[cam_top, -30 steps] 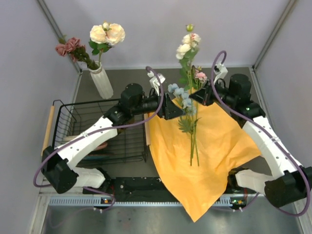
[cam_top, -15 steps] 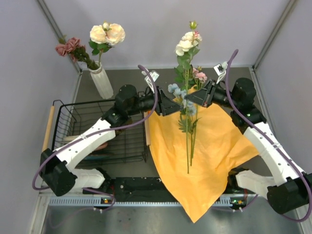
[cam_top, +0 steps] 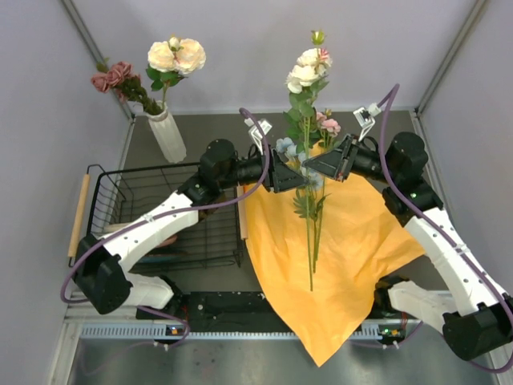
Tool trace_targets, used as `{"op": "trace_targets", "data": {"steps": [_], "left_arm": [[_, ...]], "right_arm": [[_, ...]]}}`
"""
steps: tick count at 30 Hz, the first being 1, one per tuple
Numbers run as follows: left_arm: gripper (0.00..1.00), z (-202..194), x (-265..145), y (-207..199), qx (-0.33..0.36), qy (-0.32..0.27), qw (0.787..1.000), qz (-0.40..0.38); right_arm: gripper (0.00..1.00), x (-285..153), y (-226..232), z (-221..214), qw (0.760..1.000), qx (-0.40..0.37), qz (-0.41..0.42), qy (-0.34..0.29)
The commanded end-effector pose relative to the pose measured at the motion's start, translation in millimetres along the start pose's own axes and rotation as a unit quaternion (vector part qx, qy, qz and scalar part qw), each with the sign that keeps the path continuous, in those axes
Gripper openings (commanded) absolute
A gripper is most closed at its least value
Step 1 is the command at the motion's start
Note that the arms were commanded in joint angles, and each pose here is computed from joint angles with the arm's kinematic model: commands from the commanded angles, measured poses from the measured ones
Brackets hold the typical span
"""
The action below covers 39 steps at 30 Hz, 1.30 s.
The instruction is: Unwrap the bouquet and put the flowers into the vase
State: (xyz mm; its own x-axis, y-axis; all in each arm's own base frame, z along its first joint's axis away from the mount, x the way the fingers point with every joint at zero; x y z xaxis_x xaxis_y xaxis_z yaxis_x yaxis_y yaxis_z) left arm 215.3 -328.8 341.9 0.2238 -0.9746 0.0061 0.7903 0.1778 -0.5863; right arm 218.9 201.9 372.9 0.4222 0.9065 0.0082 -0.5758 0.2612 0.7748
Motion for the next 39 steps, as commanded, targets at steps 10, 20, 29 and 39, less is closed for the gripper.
{"op": "trace_targets", "data": {"steps": [10, 20, 29, 39], "left_arm": [[0.26, 23, 4, -28, 0.042, -0.028, 0.997, -0.051], [0.00, 31, -4, -22, 0.072, -0.044, 0.996, 0.003], [0.00, 66, -55, -17, 0.162, -0.125, 0.967, 0.151], [0.00, 138, -176, -36, 0.317, -0.255, 0.827, 0.388]], "right_arm": [[0.00, -1, 23, 0, 0.998, -0.036, 0.043, 0.004], [0.39, -4, 22, 5, 0.999, -0.044, 0.013, -0.002], [0.98, -34, 11, 23, 0.983, -0.081, -0.131, -0.096], [0.98, -42, -1, 15, 0.980, -0.071, -0.156, -0.104]]}}
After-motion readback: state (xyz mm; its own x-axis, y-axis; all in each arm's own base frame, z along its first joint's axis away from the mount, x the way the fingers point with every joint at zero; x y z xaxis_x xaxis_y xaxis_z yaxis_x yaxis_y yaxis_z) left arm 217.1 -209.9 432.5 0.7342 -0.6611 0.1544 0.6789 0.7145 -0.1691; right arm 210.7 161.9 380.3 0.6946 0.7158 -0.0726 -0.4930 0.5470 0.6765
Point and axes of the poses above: each gripper's point midway between its finger pads, its own x axis out along the fingers, its own y axis along the line the jaws close on, z = x × y, the point moved 4 cm from there along -x, back along the fingers, and after that the axes turned 9 degrees about x, right-handed, at the moved point
